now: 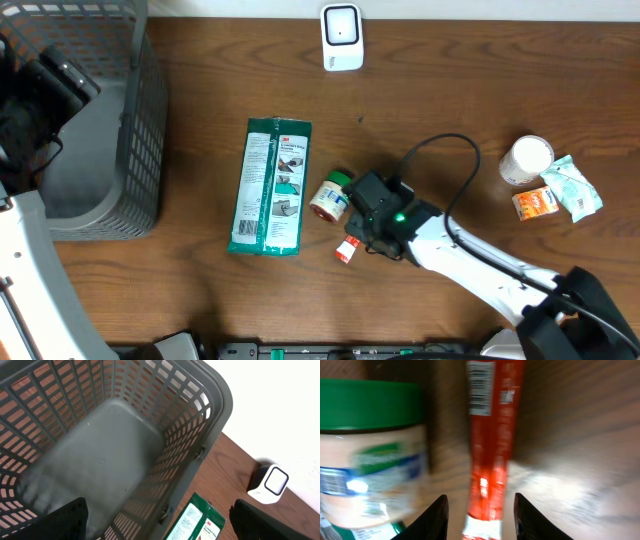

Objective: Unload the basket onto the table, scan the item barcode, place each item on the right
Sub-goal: 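Pull the red snack stick out from beside the green jar, then grasp the red snack stick with the right gripper and drag it right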

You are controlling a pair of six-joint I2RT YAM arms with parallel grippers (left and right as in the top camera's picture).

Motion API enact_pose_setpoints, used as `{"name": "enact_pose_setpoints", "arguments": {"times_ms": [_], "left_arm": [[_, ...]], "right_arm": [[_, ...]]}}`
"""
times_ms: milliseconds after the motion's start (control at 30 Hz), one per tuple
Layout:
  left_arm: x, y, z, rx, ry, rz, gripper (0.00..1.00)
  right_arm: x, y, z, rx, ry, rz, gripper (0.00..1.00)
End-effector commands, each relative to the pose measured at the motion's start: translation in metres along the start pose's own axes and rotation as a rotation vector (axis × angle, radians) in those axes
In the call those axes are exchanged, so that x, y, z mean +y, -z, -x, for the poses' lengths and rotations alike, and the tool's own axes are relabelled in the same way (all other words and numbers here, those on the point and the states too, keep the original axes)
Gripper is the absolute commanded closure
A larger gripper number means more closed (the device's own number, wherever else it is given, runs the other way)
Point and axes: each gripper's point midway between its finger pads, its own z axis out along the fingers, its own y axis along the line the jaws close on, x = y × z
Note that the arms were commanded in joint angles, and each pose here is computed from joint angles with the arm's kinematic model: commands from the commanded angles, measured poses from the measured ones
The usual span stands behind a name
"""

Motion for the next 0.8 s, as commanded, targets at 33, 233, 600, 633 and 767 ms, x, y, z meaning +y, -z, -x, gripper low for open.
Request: {"name": "enact_pose_setpoints", "arguments": {"times_ms": [33,233,600,633,767], "left_arm": [[0.001,0.000,0.001,-0.004,0.011,0.003,0.12],[0.001,0.000,0.001,-0.004,0.011,0.003,0.12],[0.001,0.000,0.001,-0.004,0.011,0.003,0.12],[0.001,0.000,0.001,-0.004,0.011,0.003,0.12],[0.001,0.000,0.001,-0.004,0.011,0.003,0.12]], "right_arm": [[-0.001,-0.023,-0.006,-0.030,-0.005,-0.034,0.64],[-0.019,-0.047,-0.009,-0.028,0.005,-0.123,0.63],[-0.052,-0.020,0.052,-0.032,0.210,-0.244,0.99],[-0.054,-0.014,0.059,-0.028,0.273,-0.245,0.99],[-0.057,0.004,0.084,-0.031,0.543,-0.231,0.91]]}}
